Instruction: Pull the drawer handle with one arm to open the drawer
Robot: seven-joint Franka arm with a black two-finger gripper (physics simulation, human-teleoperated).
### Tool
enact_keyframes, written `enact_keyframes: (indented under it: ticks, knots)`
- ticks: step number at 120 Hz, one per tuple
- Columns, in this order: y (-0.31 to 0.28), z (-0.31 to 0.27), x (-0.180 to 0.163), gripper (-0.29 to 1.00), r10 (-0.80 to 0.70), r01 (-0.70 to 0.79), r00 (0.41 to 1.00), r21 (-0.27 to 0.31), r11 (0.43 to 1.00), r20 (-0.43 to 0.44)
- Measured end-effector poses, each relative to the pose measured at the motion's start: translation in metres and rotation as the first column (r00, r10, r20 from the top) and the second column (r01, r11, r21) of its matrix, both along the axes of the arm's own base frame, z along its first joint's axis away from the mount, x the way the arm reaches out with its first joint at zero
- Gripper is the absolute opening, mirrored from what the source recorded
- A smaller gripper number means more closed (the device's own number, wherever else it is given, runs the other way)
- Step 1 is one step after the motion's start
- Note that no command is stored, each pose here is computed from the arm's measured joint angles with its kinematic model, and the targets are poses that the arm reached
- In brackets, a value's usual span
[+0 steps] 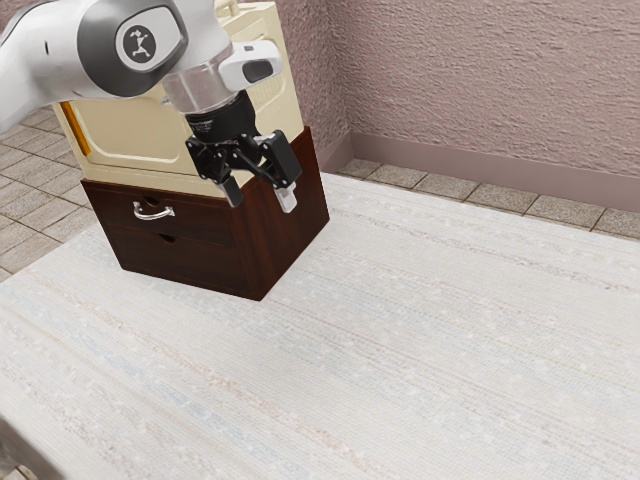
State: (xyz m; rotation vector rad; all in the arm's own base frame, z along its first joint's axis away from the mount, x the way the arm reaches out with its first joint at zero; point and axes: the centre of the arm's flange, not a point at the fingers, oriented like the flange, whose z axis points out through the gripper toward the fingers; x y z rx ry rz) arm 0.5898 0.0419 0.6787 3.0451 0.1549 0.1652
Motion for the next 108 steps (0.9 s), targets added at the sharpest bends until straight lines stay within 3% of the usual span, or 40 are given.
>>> enact_keyframes:
  ticks: [24, 40, 51, 62, 82, 108]
  knots:
    - [0.000, 0.001, 0.000, 0.70, 0.001, -0.001, 1.000, 0.000, 1.000, 0.001]
    - [-0.003, 0.037, -0.005, 0.70, -0.044, 0.042, 0.996, 0.021, 0.999, 0.081]
    - [0.001, 0.120, -0.046, 0.70, -0.095, 0.078, 0.968, 0.084, 0.993, 0.233]
    - [0.009, 0.155, -0.075, 0.70, -0.221, 0.180, 0.935, 0.167, 0.969, 0.276]
    - [0.019, 0.170, -0.101, 0.70, -0.507, 0.438, 0.839, 0.307, 0.845, 0.200]
    - [0.030, 0.155, -0.084, 0.70, -0.768, 0.689, 0.632, 0.380, 0.618, 0.104]
